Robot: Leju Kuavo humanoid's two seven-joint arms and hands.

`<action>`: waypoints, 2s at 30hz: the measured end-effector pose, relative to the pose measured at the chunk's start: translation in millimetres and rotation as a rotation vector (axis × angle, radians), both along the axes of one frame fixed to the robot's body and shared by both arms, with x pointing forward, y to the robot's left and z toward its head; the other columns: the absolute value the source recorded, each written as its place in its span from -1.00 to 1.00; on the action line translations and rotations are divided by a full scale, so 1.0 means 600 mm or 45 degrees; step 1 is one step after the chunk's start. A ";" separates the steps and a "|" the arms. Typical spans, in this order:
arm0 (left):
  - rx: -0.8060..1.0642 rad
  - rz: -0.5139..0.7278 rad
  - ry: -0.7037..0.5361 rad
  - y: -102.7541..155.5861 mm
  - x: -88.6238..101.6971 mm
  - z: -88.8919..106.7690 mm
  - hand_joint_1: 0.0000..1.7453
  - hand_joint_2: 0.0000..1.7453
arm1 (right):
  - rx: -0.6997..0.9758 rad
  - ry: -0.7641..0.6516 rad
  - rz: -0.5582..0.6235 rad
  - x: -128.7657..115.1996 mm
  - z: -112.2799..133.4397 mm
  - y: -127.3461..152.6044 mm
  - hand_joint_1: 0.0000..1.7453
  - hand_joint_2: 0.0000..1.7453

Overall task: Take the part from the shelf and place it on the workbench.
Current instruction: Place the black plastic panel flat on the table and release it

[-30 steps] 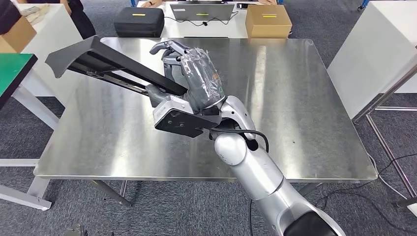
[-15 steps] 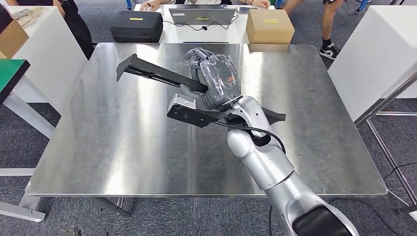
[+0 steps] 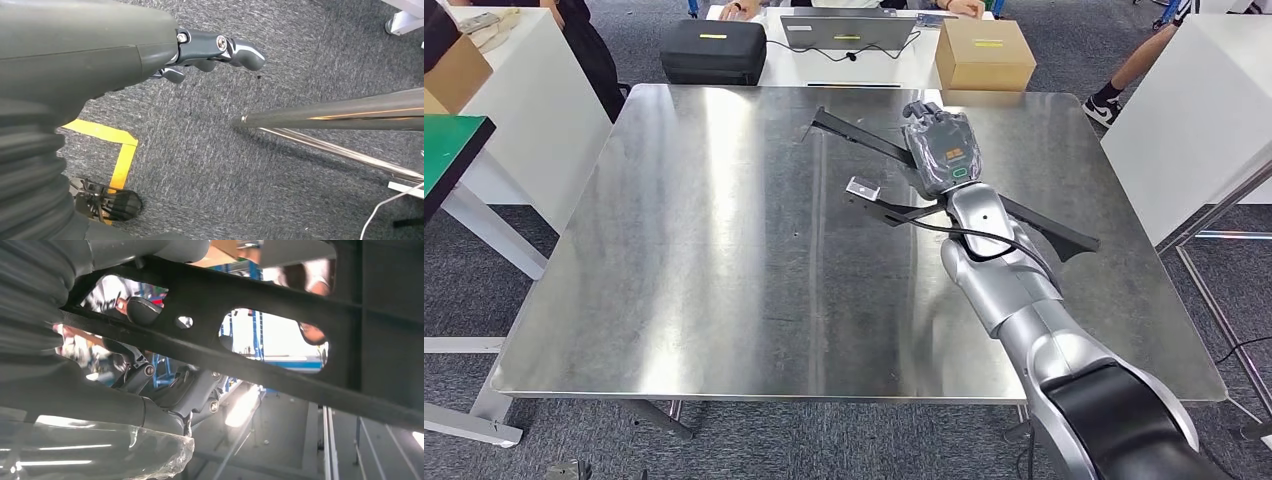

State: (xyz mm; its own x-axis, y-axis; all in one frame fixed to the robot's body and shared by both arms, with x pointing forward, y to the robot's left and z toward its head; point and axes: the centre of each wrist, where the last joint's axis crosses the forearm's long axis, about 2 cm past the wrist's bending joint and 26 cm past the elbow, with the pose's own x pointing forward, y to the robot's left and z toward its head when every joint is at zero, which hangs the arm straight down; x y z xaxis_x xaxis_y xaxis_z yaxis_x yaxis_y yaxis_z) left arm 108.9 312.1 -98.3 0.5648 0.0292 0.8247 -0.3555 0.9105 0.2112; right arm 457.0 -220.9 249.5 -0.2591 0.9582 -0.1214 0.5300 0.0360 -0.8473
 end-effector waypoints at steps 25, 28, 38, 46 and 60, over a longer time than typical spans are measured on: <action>0.042 0.018 0.007 0.001 -0.001 0.000 -1.00 -1.00 | -0.123 0.193 -0.159 0.010 -0.066 -0.046 -1.00 -1.00; 0.047 0.021 0.009 0.001 -0.001 0.000 -1.00 -1.00 | -0.109 0.202 -0.159 0.010 -0.067 -0.047 -1.00 -1.00; 0.051 0.025 0.010 0.001 -0.001 0.000 -1.00 -1.00 | -0.106 0.221 -0.158 0.009 -0.071 -0.047 -1.00 -1.00; 0.058 0.043 0.013 0.002 -0.002 0.000 -1.00 -1.00 | -0.060 0.251 -0.141 0.009 -0.071 -0.043 -1.00 -1.00; 0.050 0.056 0.030 0.002 -0.010 -0.002 -1.00 -1.00 | 1.609 0.290 0.911 -0.038 -0.025 0.034 -1.00 -1.00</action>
